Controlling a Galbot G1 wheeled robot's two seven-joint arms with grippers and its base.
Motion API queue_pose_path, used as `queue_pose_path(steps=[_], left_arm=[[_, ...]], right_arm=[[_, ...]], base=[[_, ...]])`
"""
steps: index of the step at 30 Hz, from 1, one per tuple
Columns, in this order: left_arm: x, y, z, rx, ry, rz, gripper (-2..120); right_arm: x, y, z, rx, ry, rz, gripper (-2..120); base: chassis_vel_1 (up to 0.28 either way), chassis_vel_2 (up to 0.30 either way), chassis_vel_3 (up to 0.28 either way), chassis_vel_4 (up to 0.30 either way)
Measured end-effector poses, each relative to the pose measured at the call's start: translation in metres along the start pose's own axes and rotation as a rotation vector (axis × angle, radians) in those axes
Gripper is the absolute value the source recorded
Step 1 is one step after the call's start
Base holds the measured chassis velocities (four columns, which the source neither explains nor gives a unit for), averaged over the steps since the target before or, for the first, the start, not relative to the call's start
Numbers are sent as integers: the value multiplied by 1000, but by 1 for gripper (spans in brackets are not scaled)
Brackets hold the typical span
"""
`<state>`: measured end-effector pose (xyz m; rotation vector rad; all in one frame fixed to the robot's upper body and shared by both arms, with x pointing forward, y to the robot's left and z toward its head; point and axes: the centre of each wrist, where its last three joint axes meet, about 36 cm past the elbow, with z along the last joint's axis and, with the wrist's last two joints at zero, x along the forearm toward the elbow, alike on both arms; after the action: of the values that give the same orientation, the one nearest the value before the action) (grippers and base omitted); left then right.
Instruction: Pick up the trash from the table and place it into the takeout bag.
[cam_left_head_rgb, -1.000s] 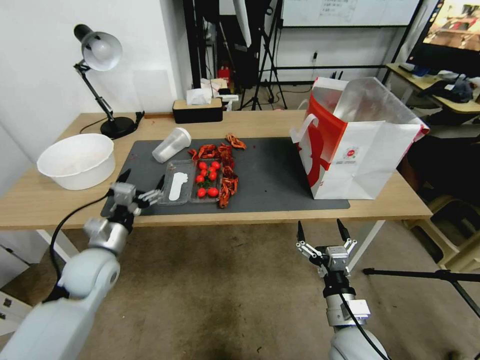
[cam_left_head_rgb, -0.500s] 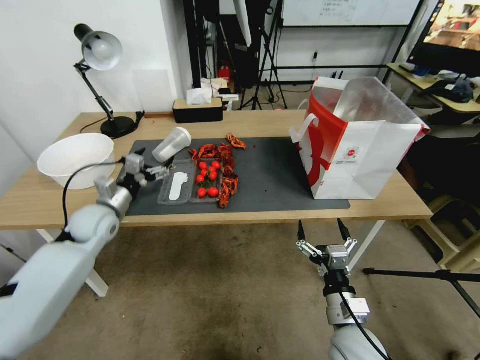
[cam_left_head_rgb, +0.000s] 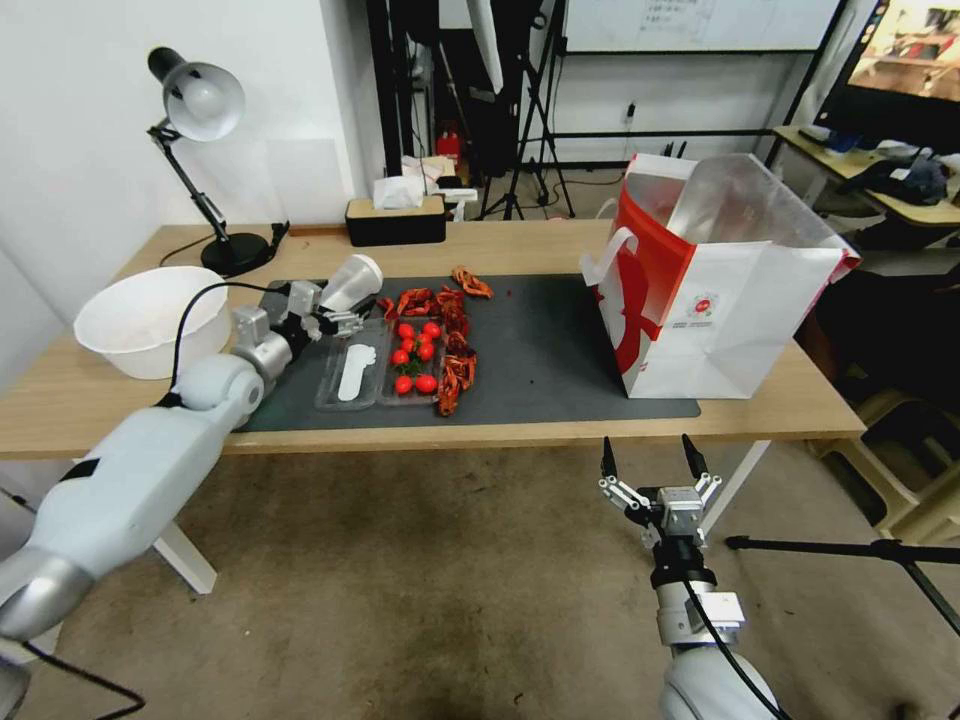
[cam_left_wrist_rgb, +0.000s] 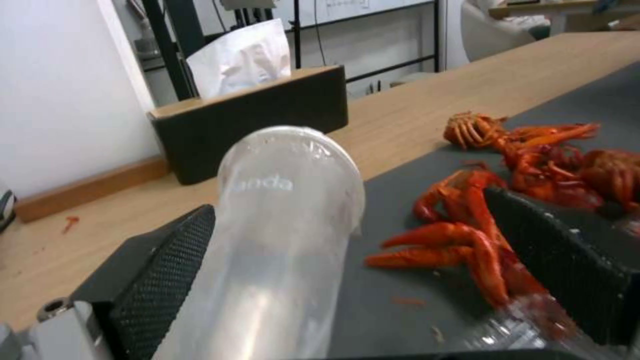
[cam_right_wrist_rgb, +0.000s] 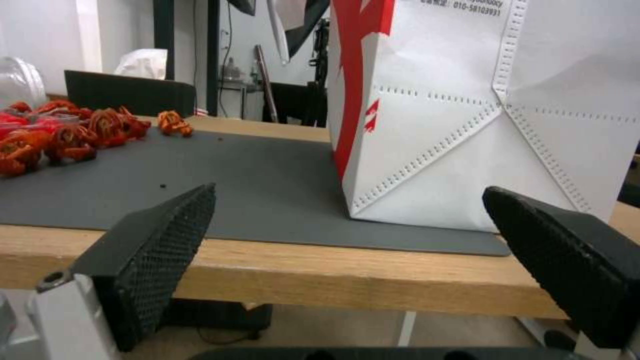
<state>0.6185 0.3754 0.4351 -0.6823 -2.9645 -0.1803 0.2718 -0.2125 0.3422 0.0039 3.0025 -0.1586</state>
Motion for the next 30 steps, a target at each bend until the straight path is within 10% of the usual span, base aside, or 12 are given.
queue_pose_path(steps=[21, 30], left_arm=[[-9, 57, -19, -127, 184, 74, 100], [-6, 62, -22, -138, 244, 116, 67]], right_arm=[[0, 0, 0, -4, -1, 6, 100], [-3, 1, -1, -6, -9, 9, 100]], base=[[0, 0, 0, 0], [0, 0, 0, 0]])
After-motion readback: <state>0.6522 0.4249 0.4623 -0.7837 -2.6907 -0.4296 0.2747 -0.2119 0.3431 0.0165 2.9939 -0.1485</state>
